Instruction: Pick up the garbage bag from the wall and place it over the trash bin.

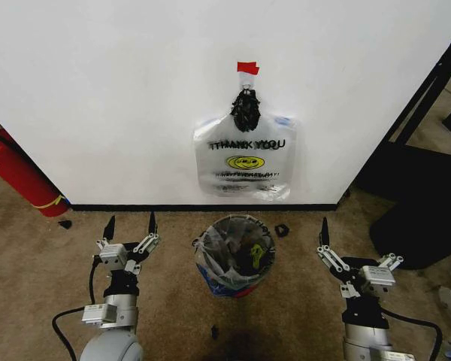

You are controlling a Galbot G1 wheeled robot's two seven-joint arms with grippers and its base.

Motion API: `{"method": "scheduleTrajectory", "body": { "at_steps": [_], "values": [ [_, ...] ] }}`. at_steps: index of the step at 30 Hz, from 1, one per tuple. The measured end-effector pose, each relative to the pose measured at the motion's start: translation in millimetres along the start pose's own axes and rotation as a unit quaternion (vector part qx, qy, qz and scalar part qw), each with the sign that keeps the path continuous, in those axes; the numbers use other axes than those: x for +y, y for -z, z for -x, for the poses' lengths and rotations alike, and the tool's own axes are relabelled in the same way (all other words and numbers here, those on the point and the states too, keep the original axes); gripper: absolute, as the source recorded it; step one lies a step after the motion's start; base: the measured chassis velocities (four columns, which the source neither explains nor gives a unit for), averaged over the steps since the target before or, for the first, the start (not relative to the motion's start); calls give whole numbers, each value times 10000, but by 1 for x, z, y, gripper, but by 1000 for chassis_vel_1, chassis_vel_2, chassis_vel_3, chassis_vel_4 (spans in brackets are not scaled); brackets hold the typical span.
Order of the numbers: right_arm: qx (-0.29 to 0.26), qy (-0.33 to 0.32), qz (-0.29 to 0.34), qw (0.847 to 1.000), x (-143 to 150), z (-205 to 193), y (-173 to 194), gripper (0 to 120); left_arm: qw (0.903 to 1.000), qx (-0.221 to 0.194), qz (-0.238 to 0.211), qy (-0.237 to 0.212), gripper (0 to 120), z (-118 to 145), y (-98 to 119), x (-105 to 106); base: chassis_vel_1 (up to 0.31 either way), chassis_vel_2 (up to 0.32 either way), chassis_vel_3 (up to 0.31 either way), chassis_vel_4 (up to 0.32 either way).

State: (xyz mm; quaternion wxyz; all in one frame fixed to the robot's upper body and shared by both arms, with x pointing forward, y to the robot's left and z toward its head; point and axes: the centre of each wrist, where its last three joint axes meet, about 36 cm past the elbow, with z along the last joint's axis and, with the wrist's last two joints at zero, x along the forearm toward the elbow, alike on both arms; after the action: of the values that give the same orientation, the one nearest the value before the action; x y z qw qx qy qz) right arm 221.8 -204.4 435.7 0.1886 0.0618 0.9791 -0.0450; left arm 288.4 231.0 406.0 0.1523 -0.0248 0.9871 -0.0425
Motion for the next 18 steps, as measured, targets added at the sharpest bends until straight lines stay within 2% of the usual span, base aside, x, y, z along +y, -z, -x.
{"method": "scheduleTrajectory", "body": {
  "at_steps": [18],
  "values": [
    [97, 45, 1, 9999, 2, 0, -1, 100, 10000, 13, 0, 30, 100, -2, -2, -1, 0, 0, 0, 0]
  ]
}}
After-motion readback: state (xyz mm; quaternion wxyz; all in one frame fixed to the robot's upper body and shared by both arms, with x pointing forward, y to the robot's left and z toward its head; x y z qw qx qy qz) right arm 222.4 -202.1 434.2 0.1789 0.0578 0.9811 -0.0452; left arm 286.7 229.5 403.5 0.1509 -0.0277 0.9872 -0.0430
